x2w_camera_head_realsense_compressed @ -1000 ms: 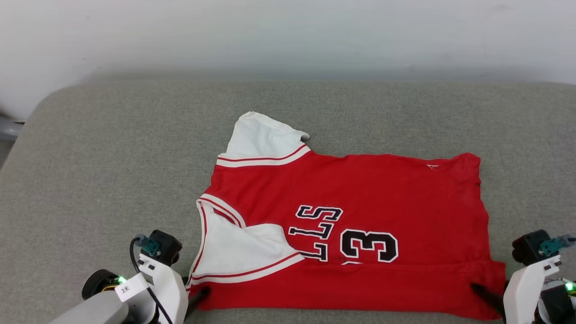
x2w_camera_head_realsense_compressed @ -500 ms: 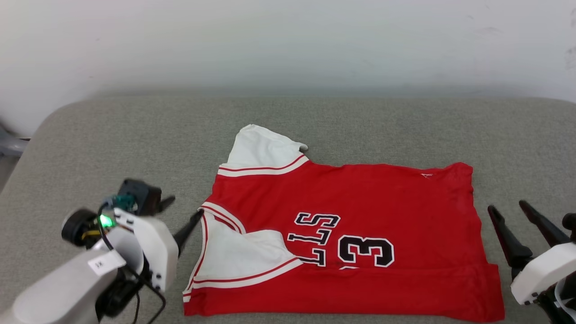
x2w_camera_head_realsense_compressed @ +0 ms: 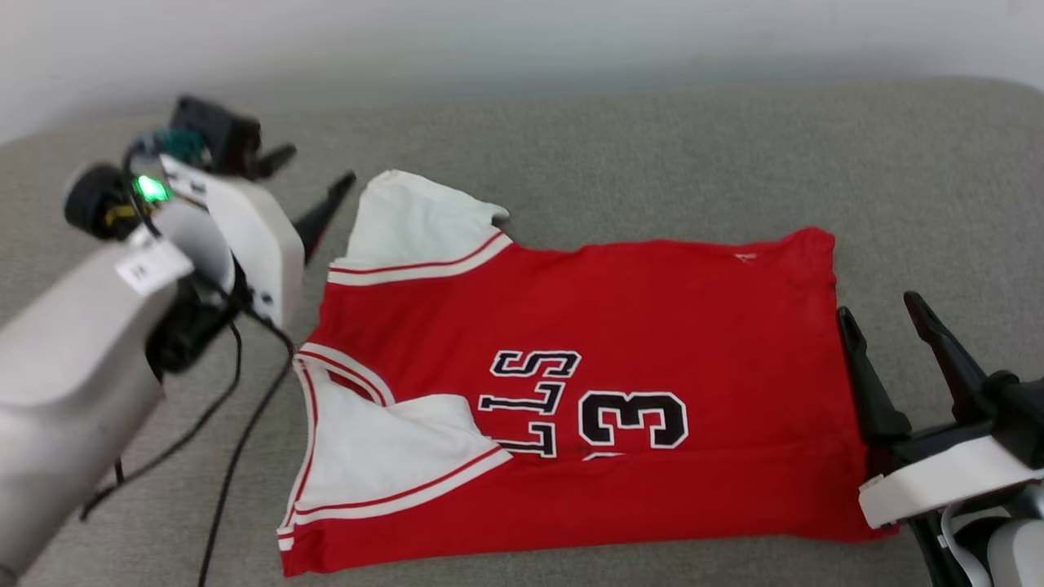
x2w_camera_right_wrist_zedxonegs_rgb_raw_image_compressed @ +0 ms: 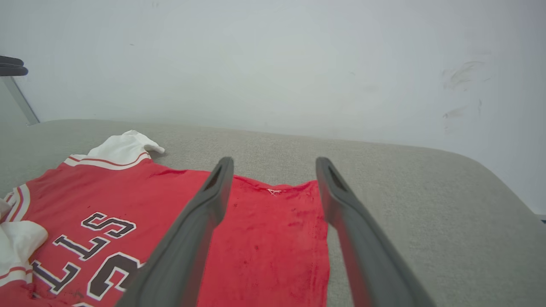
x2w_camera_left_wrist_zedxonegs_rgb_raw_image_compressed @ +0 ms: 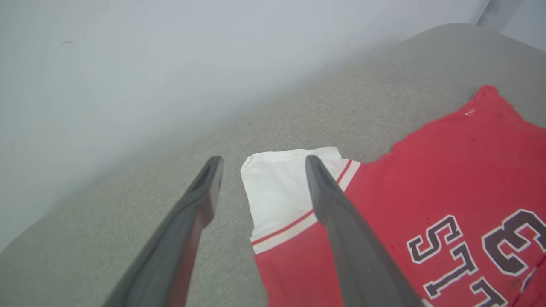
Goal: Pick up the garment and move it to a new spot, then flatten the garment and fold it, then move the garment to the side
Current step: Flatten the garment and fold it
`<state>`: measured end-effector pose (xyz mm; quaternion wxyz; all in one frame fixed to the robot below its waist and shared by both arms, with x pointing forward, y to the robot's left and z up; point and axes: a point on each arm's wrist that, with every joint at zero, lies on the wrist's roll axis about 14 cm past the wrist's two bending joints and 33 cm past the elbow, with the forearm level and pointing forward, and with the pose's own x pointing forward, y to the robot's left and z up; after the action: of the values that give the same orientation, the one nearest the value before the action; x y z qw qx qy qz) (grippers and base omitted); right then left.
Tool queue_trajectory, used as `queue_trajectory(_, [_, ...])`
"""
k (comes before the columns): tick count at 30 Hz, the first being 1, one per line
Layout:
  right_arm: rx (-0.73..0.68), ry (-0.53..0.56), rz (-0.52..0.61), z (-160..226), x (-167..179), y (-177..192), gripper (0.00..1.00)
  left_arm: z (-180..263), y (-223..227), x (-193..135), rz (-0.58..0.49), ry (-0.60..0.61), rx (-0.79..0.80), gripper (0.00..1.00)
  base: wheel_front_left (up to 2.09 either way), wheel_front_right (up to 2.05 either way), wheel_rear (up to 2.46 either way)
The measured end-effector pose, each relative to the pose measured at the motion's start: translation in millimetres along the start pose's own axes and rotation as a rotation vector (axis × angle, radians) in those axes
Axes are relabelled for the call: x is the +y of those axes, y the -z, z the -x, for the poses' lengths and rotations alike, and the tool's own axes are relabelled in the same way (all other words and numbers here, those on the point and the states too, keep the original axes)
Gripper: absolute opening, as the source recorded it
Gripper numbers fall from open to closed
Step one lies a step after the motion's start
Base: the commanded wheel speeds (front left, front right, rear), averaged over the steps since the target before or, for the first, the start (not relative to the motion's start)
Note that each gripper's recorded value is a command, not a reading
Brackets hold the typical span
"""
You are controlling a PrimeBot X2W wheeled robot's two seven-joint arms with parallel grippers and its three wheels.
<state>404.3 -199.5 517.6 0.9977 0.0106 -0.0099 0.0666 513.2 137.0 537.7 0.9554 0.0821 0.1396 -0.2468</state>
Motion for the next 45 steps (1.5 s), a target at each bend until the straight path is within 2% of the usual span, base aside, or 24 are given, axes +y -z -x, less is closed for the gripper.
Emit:
queue_trajectory(4, [-0.004, 0.002, 0.013, -5, 3, 0, 1.00, -34, -4, 16, 0.011, 0.007, 0.078, 1.00, 0.00, 0.00, 0.00])
queue_trajectory(6, [0.001, 0.002, 0.024, -14, 4, 2, 1.00, -67, 5, 20, 0.069, 0.036, 0.207, 1.00, 0.00, 0.00, 0.00])
queue_trajectory(13, [0.026, 0.008, 0.048, -30, -1, 12, 1.00, -109, 36, 24, 0.080, 0.079, 0.475, 1.00, 0.00, 0.00, 0.00])
queue_trajectory(23, [0.090, 0.021, 0.041, -46, -9, 40, 1.00, -139, 108, 22, 0.086, 0.107, 0.747, 1.00, 0.00, 0.00, 0.00])
queue_trajectory(30, [0.104, 0.015, 0.040, -54, -9, 49, 1.00, -142, 138, 21, 0.097, 0.115, 0.824, 1.00, 0.00, 0.00, 0.00])
queue_trajectory(31, [0.105, 0.015, 0.039, -54, -9, 49, 1.00, -142, 139, 21, 0.092, 0.117, 0.829, 0.82, 0.00, 0.00, 0.00])
queue_trajectory(32, [0.105, 0.014, 0.038, -54, -9, 50, 1.00, -142, 140, 21, 0.092, 0.118, 0.831, 0.13, 0.00, 0.00, 0.00])
queue_trajectory(33, [0.104, 0.015, 0.036, -55, -9, 50, 1.00, -141, 140, 20, 0.089, 0.122, 0.831, 0.00, 0.00, 0.00, 0.00])
queue_trajectory(38, [0.076, 0.020, 0.049, -60, -14, 39, 1.00, -138, 134, 18, 0.061, 0.130, 0.788, 0.00, 0.00, 0.00, 0.00])
queue_trajectory(45, [0.014, 0.027, 0.107, -77, -36, -3, 1.00, -133, 94, 17, 0.039, 0.121, 0.599, 0.00, 0.00, 0.00, 0.00])
